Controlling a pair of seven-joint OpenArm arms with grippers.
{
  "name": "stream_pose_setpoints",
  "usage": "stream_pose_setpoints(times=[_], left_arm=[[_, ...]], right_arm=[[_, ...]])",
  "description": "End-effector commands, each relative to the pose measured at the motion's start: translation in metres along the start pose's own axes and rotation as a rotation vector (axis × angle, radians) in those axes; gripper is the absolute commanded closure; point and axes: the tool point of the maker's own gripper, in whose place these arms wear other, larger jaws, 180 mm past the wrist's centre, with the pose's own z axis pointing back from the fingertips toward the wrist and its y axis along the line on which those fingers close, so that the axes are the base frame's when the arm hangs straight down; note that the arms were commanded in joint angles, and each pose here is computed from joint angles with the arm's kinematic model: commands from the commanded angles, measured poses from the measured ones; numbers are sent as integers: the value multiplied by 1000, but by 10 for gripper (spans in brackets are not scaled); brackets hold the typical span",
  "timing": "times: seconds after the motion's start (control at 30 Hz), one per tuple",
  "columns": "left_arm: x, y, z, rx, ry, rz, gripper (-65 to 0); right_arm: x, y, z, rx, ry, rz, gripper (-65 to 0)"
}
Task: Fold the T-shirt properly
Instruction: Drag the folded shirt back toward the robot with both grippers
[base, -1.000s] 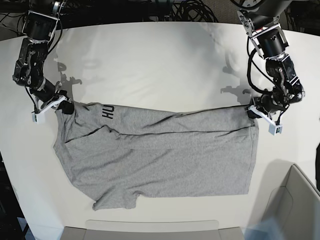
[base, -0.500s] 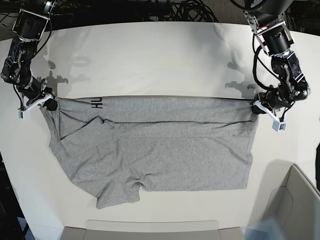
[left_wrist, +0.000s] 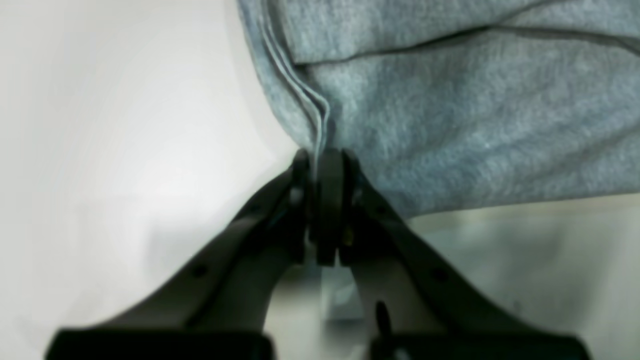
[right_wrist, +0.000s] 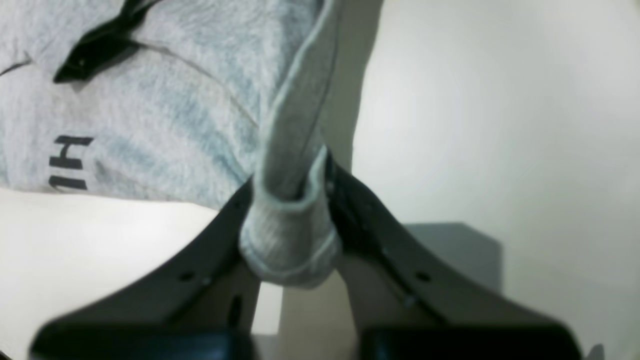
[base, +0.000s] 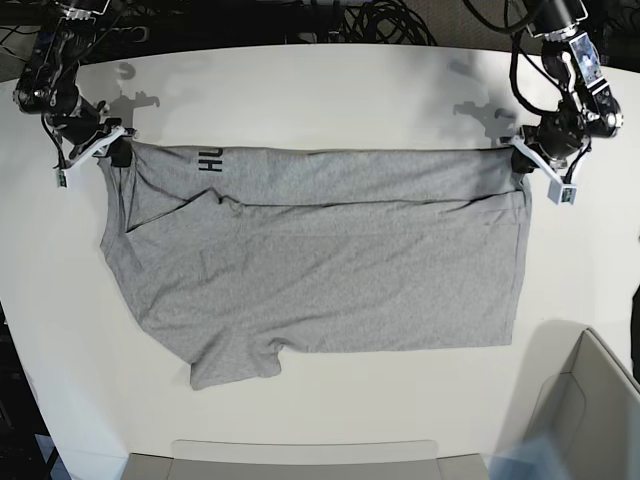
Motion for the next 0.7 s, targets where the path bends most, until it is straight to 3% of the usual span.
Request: stream_pose_setpoints(times=[0.0,0.27,0.43,0.67], left_arm=[[-26,11,3,46,102,-19,-11],[-75,18,13,66,205,-22,-10],[-94,17,30,82,202,-66,-10],[-132,20,46,93,271,-68,-10]], right_arm=[[-13,-11,6,-43,67,28,0],[-50,-18,21,-42,144,54,0],[-74,-25,34,-47,187,57,0],[-105,-29,47,-59,254,43,0]])
